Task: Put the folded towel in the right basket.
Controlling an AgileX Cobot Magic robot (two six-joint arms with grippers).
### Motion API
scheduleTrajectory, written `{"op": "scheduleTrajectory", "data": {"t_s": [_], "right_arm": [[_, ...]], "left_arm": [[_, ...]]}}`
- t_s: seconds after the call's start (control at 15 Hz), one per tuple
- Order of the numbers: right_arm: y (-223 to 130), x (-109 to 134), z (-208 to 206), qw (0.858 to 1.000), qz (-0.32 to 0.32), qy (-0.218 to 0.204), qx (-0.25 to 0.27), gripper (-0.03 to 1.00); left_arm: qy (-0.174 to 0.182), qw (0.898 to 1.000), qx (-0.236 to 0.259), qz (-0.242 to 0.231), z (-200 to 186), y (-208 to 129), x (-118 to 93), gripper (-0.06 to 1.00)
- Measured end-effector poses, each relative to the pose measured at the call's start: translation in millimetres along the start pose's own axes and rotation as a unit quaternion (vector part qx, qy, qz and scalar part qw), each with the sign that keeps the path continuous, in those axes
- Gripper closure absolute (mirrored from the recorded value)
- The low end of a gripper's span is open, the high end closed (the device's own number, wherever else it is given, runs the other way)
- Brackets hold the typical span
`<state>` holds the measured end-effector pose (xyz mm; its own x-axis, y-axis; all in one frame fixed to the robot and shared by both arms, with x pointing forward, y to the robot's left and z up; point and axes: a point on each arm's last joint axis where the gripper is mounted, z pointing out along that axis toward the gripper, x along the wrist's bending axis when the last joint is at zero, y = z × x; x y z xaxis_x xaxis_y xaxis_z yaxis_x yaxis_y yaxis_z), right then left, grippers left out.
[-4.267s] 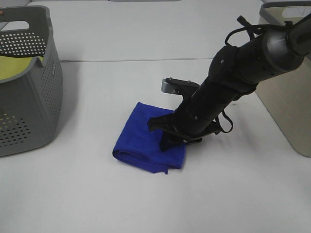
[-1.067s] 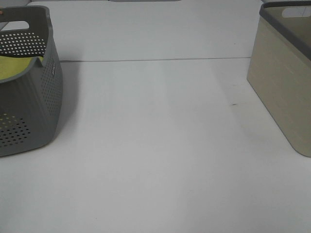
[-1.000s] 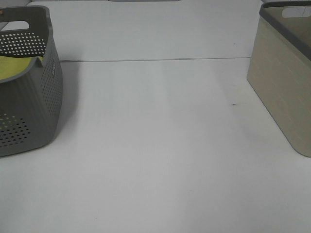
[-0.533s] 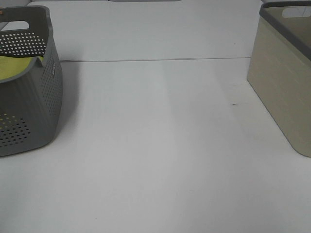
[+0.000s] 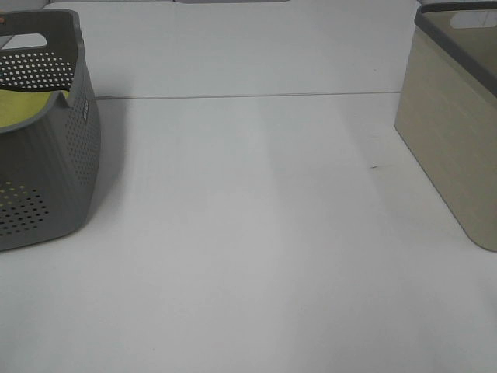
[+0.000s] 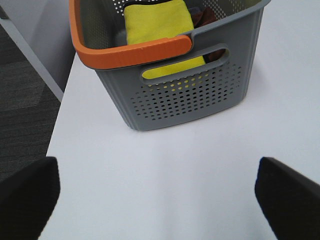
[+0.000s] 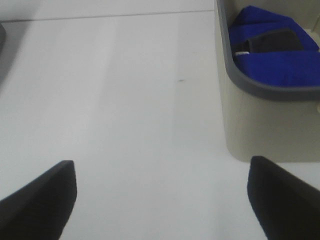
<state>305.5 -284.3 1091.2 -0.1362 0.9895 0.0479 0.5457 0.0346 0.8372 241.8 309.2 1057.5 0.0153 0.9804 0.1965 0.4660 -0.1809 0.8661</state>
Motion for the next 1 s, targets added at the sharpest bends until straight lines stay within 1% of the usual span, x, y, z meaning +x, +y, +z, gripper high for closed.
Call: {"op": "scheduleTrajectory", "data": {"t_s": [0.2,0.33,0.4,0.53,0.73,0.8,1.0], "right_arm": [[-34.5,6.3,-9.9,0.999,0.023,-0.013,-0.029,0.08],[-44.8,8.2,-16.0,0.999,0.019,-0.02,-0.039,0.08],[-53.5,8.2,-20.1,0.999,0.015,-0.023,-0.024,0.08],[-59.4,5.6,-22.7,0.999,0.013,-0.028,-0.009,0.08],[-61.3,4.8,-25.1,0.999,0.015,-0.028,-0.015,0.08],[-61.7,5.2,-26.9,0.999,0.015,-0.029,-0.021,0.08],[-67.6,5.9,-38.4,0.997,0.006,-0.044,-0.06,0.08]], "left_arm": [[0.0,1.0,0.0,0.0,0.0,0.0,0.0,-0.04],[0.0,1.0,0.0,0.0,0.0,0.0,0.0,-0.04],[0.0,1.0,0.0,0.0,0.0,0.0,0.0,-0.04],[0.0,1.0,0.0,0.0,0.0,0.0,0.0,-0.04],[0.0,1.0,0.0,0.0,0.0,0.0,0.0,-0.04],[0.0,1.0,0.0,0.0,0.0,0.0,0.0,-0.04],[0.0,1.0,0.0,0.0,0.0,0.0,0.0,-0.04]]}}
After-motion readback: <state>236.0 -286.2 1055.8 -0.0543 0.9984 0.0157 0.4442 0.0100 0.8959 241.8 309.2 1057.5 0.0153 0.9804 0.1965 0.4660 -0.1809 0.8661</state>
